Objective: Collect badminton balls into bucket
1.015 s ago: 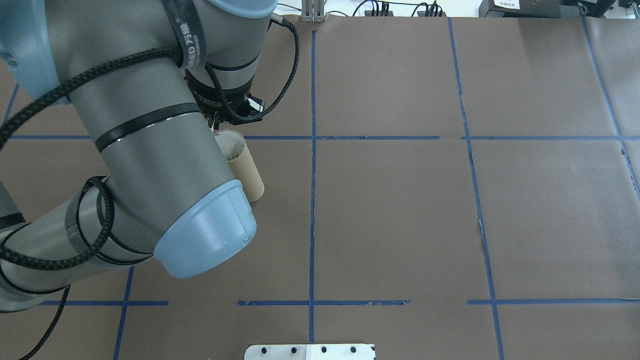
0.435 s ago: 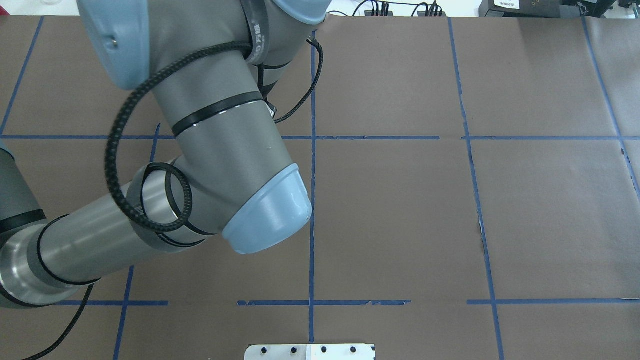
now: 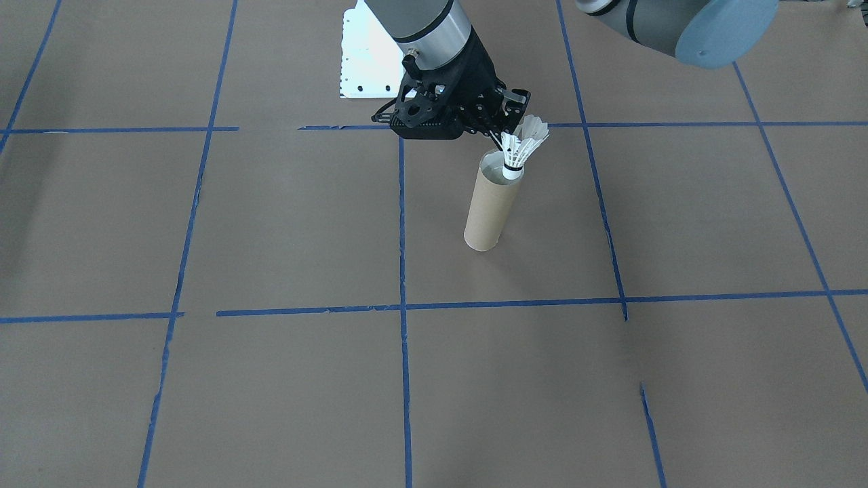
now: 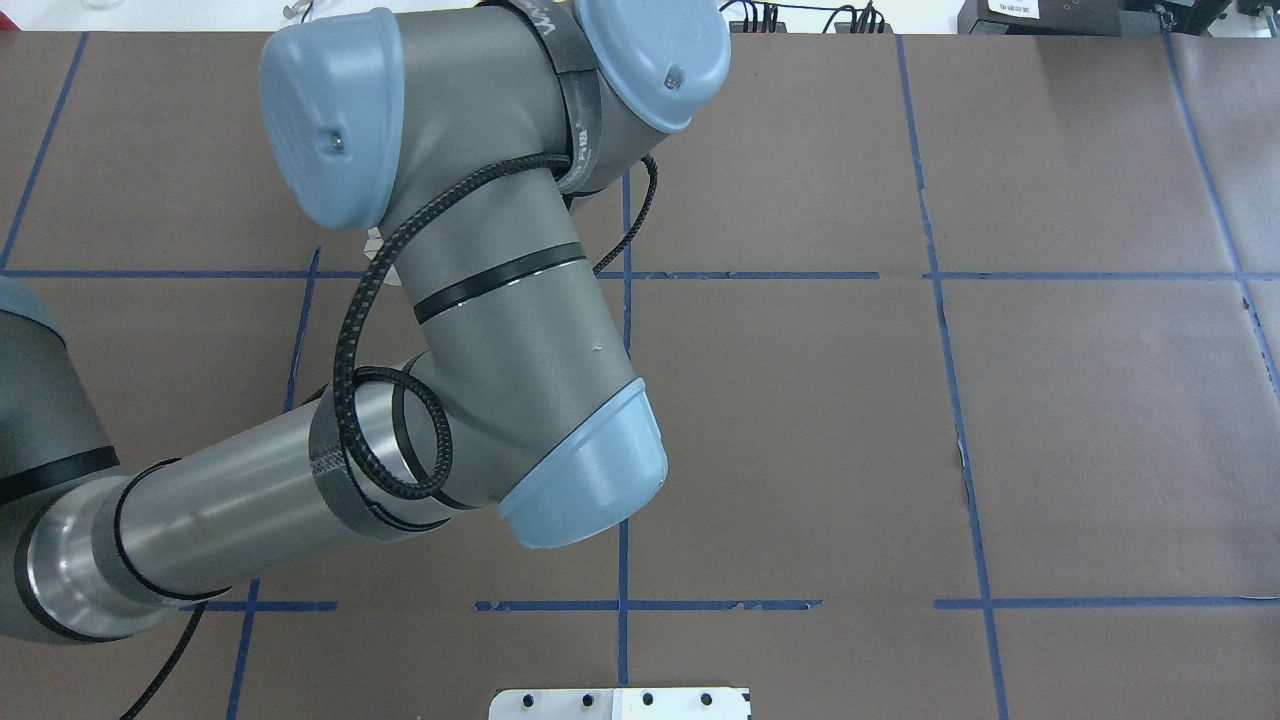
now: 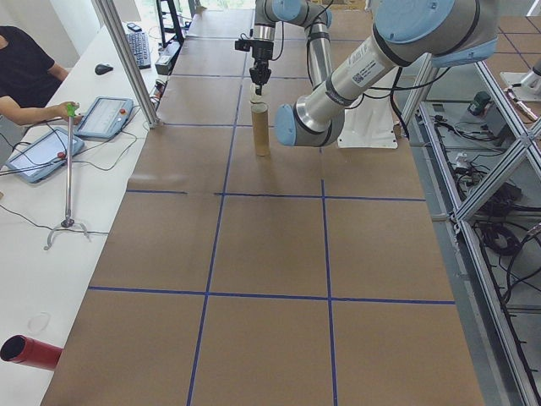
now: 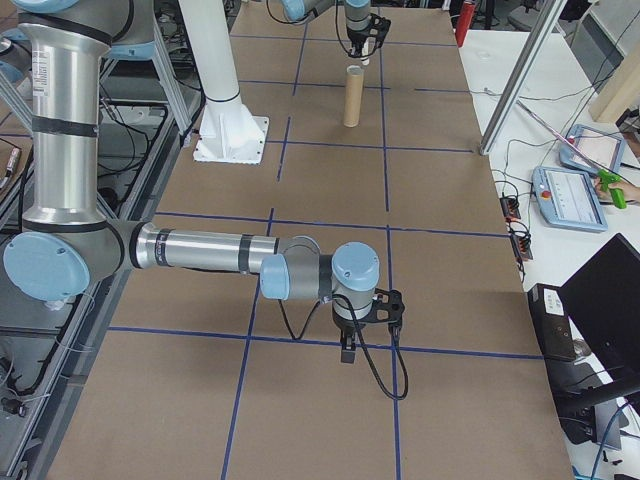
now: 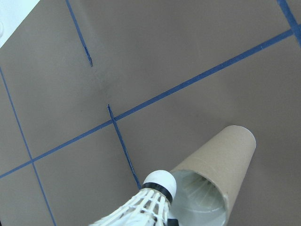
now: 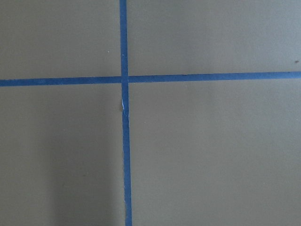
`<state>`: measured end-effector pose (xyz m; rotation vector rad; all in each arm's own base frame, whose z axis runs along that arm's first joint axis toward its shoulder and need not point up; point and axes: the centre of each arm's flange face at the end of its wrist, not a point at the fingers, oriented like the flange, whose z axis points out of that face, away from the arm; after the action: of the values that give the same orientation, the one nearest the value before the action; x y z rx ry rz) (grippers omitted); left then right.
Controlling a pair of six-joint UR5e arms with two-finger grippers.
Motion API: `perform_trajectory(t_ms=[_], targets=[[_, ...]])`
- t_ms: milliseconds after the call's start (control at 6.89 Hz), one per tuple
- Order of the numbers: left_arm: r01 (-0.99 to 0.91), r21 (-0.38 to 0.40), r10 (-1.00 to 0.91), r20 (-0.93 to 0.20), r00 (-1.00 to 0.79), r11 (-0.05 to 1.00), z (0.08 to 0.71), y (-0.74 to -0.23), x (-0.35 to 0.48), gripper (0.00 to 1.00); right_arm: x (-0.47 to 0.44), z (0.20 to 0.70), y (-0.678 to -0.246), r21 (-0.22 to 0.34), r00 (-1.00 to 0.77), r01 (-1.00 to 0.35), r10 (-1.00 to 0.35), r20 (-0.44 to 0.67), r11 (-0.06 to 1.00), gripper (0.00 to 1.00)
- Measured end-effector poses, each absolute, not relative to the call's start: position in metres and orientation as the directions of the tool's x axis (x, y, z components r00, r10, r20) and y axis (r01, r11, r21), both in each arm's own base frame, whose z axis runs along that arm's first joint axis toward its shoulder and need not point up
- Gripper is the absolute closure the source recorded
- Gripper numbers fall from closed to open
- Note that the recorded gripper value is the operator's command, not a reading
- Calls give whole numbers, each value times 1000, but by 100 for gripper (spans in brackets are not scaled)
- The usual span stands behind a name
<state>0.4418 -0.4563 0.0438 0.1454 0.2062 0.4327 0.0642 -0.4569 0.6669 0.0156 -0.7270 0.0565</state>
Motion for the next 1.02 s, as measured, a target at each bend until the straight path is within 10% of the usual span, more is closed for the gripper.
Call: perform_trajectory(t_ms=[1015], targets=[[-444,175,470,-166,867,879,44,-439,444,100,64,667,-457,-5,746,-57,46,665,998,0]])
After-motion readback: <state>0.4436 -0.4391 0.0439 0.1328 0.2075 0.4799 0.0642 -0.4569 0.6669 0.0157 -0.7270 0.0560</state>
